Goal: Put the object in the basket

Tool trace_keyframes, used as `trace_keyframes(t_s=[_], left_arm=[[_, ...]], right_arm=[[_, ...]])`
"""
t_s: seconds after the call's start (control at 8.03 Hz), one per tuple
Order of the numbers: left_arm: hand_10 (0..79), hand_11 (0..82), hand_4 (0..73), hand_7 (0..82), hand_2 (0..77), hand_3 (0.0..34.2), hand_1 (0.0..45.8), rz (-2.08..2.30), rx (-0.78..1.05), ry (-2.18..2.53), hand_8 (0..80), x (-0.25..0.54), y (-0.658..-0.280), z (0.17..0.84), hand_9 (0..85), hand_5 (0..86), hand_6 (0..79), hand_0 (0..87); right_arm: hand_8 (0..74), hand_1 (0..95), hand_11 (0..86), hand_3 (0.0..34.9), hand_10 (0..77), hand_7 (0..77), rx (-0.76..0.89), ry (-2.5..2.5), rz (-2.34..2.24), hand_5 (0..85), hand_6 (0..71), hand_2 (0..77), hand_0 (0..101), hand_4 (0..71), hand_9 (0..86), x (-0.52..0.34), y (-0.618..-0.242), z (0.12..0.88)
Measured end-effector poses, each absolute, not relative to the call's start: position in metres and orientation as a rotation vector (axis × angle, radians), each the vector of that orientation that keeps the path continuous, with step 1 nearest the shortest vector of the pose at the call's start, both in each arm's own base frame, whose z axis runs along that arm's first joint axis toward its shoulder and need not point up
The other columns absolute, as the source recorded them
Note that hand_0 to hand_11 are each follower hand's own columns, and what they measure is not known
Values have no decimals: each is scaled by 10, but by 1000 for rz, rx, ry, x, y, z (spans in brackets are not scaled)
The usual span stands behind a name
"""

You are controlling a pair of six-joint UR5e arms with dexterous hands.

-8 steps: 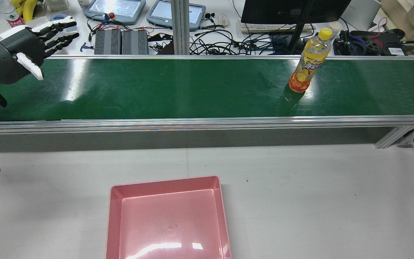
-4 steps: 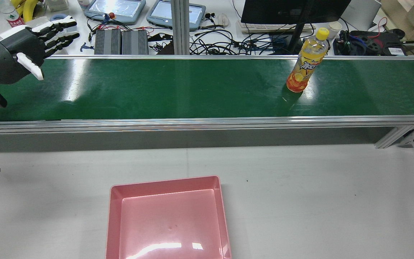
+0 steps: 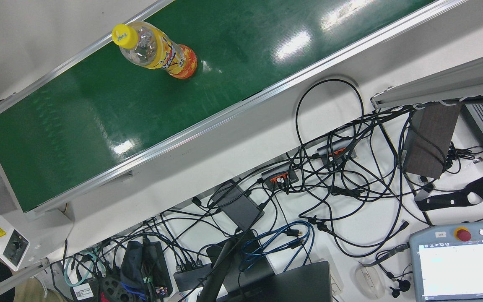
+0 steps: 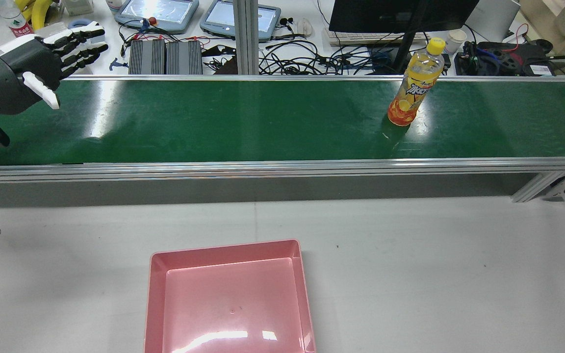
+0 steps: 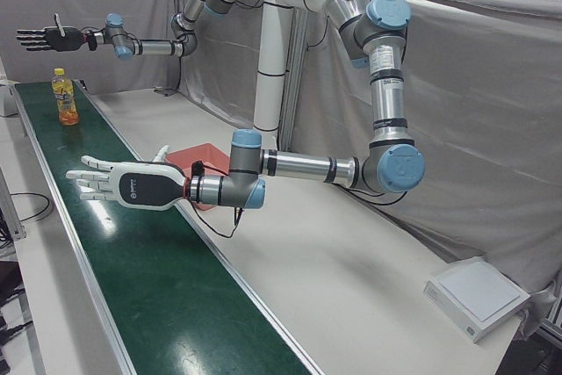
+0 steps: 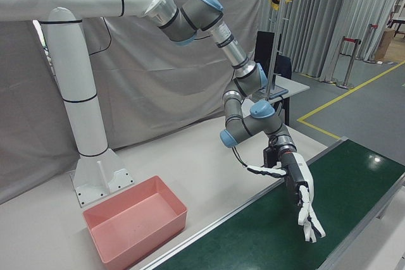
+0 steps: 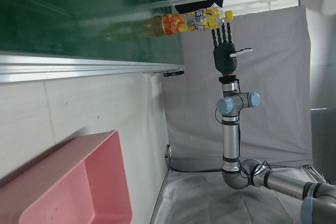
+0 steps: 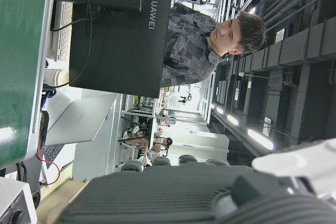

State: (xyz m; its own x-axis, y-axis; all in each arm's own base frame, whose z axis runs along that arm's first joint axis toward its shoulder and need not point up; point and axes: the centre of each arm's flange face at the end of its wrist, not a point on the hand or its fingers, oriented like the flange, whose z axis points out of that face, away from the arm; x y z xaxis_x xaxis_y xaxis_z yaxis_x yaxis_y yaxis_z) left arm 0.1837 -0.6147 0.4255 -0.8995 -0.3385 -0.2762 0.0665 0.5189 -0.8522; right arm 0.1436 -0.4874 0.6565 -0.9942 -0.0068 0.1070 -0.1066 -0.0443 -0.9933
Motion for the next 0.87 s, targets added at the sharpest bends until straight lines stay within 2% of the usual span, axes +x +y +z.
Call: trace_keyframes(t_s=[0.5,0.87], left_arm=[[22,44,120,11,5,26,16,-1345,-223,2353,82,184,-615,425,120,158,0,600],[22,44,120,11,5,30,22,-1345,-224,2355,82,184,-615,425,120,158,0,600]], right_arm=[[0,0,0,1,0,5,126,-2123,2217,0,0,5,3,0,0,144,-487,656],[0,0,0,0,0,5,126,-2122,2218,0,0,5,3,0,0,144,-487,657]])
